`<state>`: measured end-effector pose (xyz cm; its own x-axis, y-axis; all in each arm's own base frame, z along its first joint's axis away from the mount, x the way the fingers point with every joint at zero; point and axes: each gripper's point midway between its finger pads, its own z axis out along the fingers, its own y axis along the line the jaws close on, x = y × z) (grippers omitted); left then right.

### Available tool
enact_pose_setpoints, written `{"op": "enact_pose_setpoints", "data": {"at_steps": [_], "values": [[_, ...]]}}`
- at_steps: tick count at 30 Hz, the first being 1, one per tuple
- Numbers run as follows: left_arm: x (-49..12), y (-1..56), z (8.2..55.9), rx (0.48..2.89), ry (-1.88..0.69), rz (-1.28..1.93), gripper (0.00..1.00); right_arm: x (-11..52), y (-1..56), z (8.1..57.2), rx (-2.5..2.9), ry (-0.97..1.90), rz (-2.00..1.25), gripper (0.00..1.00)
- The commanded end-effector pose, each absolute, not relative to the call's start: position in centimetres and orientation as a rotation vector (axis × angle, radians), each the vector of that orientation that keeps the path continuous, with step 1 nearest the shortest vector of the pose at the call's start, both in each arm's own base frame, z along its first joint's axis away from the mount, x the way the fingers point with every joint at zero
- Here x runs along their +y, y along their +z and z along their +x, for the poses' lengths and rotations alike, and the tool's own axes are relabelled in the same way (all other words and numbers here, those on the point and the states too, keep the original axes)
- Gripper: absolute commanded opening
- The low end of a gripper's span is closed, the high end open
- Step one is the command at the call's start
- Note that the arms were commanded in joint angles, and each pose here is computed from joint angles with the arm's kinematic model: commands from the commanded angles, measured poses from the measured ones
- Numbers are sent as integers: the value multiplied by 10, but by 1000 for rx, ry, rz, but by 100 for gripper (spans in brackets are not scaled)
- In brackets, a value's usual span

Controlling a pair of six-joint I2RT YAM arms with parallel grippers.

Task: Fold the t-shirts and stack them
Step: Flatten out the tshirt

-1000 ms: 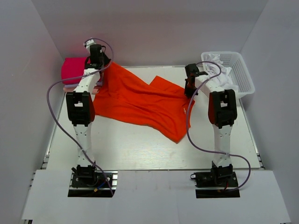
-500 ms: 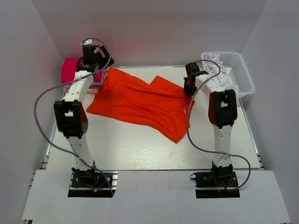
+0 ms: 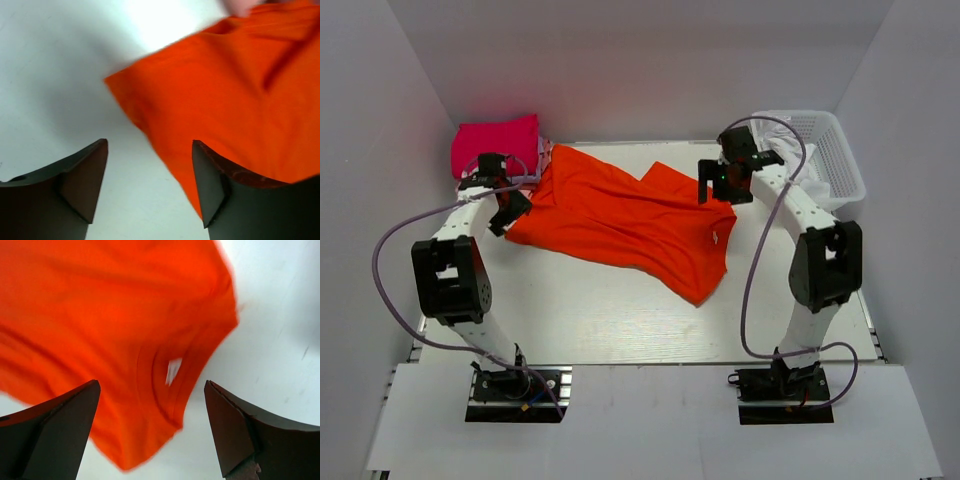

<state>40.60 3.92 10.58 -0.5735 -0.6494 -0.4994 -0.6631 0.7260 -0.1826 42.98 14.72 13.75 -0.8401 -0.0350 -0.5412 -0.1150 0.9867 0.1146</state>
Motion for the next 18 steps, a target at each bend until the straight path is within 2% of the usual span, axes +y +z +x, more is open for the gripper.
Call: {"op": "enact_pose_setpoints", "data": {"at_steps": [1,2,4,9,16,18], "values": [[45,101,401,2371,-35,-1077,76,147,127,373,2686,208,-135,90],[50,94,399,2380,-24,-1082,76,146,108,351,2754,219,-131,90],[50,86,402,2381,-51,-1074,76,151,118,336,2729,261,-147,90],[53,72,412,2406,-78,-1069,72,160,92,281,2839,331,-220,90],[60,57,433,2402,-82,-1049,70,170,83,255,2872,344,-268,90],[59,40,426,2457,-64,-1070,68,174,82,248,2886,367,-279,90]]}}
